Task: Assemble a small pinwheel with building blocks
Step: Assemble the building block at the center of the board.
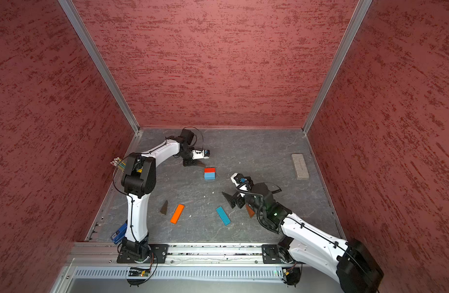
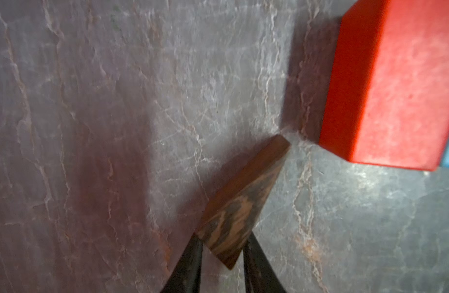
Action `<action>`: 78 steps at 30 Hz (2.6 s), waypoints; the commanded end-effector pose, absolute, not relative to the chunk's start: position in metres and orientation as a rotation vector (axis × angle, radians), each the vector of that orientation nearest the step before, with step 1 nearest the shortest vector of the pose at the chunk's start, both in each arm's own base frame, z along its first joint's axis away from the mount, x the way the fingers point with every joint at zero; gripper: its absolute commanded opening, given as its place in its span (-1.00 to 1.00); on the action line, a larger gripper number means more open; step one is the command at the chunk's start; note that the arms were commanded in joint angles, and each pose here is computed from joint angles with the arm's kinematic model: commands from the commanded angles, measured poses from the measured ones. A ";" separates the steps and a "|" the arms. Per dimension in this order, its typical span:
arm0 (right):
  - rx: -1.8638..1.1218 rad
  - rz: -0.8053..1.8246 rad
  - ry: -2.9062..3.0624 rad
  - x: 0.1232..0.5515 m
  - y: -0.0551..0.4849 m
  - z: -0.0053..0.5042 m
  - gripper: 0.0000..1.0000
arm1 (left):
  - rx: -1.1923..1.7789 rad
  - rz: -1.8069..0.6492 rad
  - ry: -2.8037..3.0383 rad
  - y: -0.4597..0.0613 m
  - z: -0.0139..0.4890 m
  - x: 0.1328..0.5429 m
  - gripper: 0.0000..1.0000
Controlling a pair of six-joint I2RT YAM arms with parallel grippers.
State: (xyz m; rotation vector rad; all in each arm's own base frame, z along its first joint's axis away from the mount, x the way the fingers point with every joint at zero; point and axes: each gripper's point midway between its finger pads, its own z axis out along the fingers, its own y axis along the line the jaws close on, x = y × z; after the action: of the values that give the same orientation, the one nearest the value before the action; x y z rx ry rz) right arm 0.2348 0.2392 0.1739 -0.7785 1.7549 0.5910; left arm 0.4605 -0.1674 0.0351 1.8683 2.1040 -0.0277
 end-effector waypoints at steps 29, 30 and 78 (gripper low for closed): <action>-0.779 0.624 1.731 0.234 0.245 0.183 0.97 | 1.866 -0.040 2.021 -0.186 0.059 0.458 -0.47; -0.780 0.625 1.730 0.234 0.246 0.183 0.98 | 1.869 -0.041 2.019 -0.187 0.059 0.457 -0.47; -0.777 0.632 1.742 0.234 0.247 0.178 0.97 | 1.639 -0.008 2.026 -0.179 0.115 0.462 -0.41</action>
State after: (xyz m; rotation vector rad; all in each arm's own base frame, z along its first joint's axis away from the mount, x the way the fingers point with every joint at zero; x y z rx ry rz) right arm 0.2339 0.2418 0.1683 -0.7877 1.7725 0.6066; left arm 0.4612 -0.1809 0.0669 1.7897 2.0420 0.0083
